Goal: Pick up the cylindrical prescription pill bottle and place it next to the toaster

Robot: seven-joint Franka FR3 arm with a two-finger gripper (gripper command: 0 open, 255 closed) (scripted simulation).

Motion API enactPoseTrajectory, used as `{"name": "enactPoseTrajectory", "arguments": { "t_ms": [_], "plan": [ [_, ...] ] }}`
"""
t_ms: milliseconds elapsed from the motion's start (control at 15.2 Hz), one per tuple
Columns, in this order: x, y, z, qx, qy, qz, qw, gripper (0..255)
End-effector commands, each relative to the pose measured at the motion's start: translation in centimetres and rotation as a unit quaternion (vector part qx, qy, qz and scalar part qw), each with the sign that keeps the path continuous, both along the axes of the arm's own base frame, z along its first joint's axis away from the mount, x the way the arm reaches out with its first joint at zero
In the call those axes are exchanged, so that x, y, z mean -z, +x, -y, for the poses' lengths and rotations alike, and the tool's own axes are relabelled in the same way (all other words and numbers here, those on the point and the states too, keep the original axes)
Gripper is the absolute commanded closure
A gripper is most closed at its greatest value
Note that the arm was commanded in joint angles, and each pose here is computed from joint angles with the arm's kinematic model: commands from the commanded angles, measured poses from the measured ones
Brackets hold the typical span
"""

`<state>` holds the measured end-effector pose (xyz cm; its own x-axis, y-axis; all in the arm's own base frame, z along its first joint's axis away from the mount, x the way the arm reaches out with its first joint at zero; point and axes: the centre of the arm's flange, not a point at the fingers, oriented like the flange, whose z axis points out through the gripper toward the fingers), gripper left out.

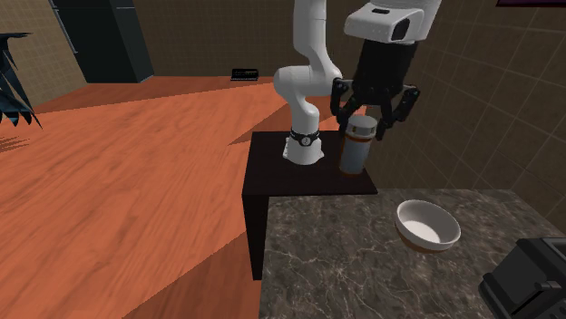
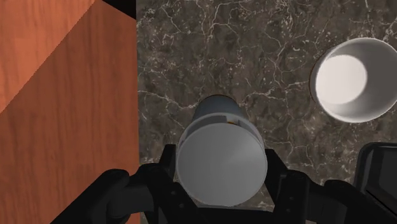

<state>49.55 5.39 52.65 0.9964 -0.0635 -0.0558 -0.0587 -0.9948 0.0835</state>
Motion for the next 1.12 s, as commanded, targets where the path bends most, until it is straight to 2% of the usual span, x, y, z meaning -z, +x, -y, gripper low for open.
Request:
{"name": "enactPoseTrajectory", "arguments": {
  "t_ms": [0,1056],
  "plan": [
    [0.2,2.1,-2.4,0.0,0.001,0.0,1.0,255],
    [0.2,14.1,-19.8,0.0,0.001,0.0,1.0,255]
  ]
}}
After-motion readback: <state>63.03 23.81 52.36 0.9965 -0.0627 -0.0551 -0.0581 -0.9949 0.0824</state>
